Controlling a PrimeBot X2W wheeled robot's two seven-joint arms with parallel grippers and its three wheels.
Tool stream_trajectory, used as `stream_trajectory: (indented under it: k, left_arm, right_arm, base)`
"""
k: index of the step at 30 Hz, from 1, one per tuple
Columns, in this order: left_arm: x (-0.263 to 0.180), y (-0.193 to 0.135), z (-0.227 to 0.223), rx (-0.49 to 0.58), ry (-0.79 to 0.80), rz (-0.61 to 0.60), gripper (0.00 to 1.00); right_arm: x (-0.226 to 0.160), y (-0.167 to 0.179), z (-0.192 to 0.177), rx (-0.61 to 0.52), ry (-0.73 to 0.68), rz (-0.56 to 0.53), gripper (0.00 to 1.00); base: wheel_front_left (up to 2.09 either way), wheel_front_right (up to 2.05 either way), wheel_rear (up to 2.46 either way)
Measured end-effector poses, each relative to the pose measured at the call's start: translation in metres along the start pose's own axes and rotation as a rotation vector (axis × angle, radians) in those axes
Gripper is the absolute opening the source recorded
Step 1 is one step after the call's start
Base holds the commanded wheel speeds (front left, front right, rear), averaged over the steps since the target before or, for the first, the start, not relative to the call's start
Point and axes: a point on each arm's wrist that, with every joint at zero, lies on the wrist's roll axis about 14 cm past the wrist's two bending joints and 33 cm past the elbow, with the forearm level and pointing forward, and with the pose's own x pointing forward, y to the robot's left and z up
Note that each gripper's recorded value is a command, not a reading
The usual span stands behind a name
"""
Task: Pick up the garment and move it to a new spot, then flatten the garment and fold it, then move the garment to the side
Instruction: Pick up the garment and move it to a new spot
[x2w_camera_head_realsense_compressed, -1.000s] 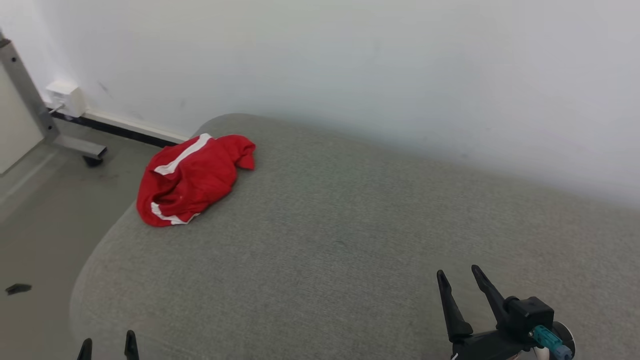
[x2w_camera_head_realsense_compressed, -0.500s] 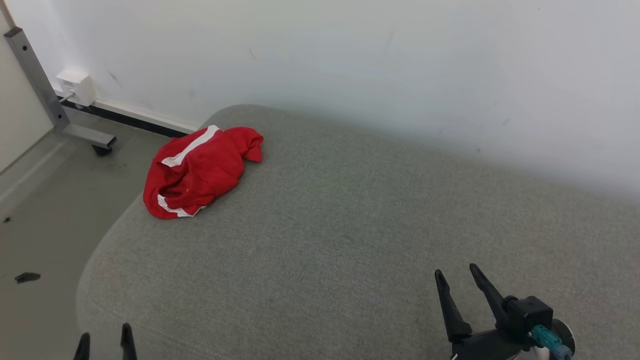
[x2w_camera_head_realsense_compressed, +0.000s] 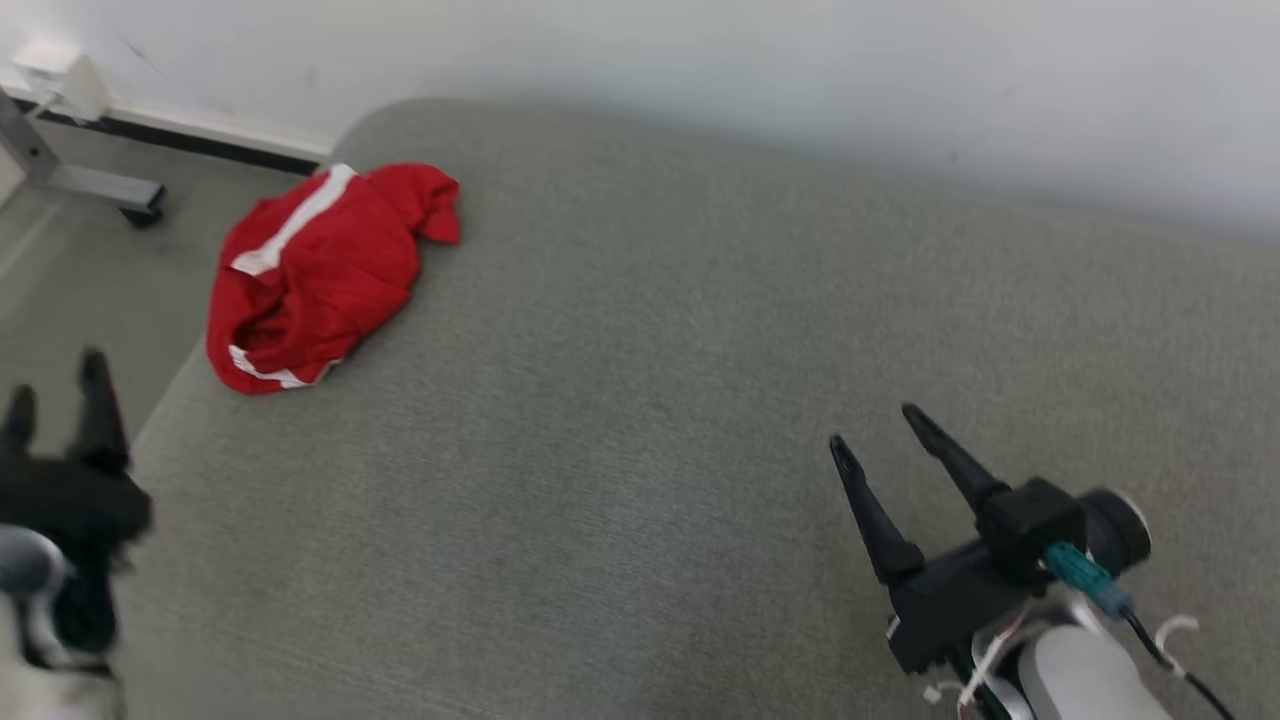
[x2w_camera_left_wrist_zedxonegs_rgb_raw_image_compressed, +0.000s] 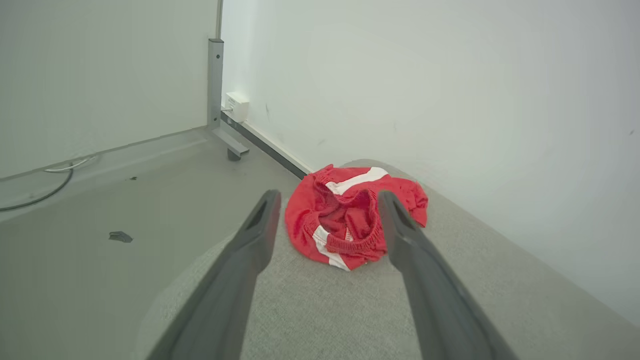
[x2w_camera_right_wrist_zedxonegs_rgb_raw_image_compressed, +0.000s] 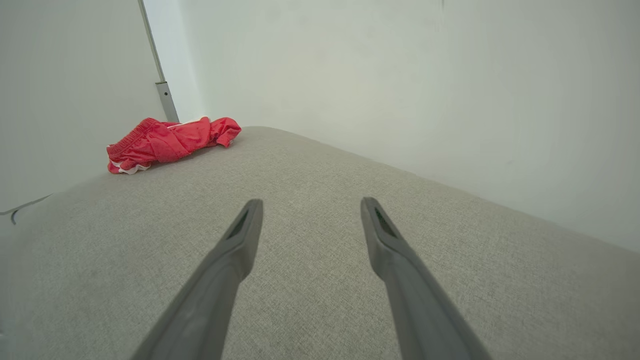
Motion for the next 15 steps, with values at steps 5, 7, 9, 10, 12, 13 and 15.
stream_trajectory:
  k: [5,7,9,10,12,13,15]
  left_arm:
    - [0.051,-0.010,0.001,-0.174,0.077,0.048,1.00]
    - [0.069,-0.011,-0.006,-0.152,0.141,0.058,1.00]
    - [0.085,-0.009,-0.016,-0.233,0.194,0.101,1.00]
    - [0.093,-0.015,-0.020,-0.240,0.216,0.090,1.00]
    - [0.108,-0.022,-0.029,-0.274,0.246,0.103,1.00]
    - [0.115,-0.024,-0.035,-0.290,0.266,0.111,1.00]
    - [0.127,-0.028,-0.050,-0.314,0.316,0.132,1.00]
  right_arm:
    - [0.017,-0.010,0.001,-0.036,-0.010,0.050,1.00]
    - [0.022,-0.017,0.000,-0.034,-0.018,0.056,1.00]
    - [0.025,-0.026,-0.004,-0.029,-0.022,0.048,1.00]
    - [0.026,-0.031,-0.007,-0.024,-0.020,0.040,1.00]
    - [0.025,-0.040,-0.020,-0.009,0.001,0.028,1.00]
    - [0.024,-0.044,-0.028,0.000,0.017,0.022,1.00]
    - [0.022,-0.052,-0.041,0.016,0.038,0.006,1.00]
  base:
    - [0.00,0.00,0.00]
    - [0.00,0.00,0.00]
    - [0.00,0.00,0.00]
    - [0.00,0.00,0.00]
    - [0.00,0.00,0.00]
    - [0.00,0.00,0.00]
    - [0.00,0.00,0.00]
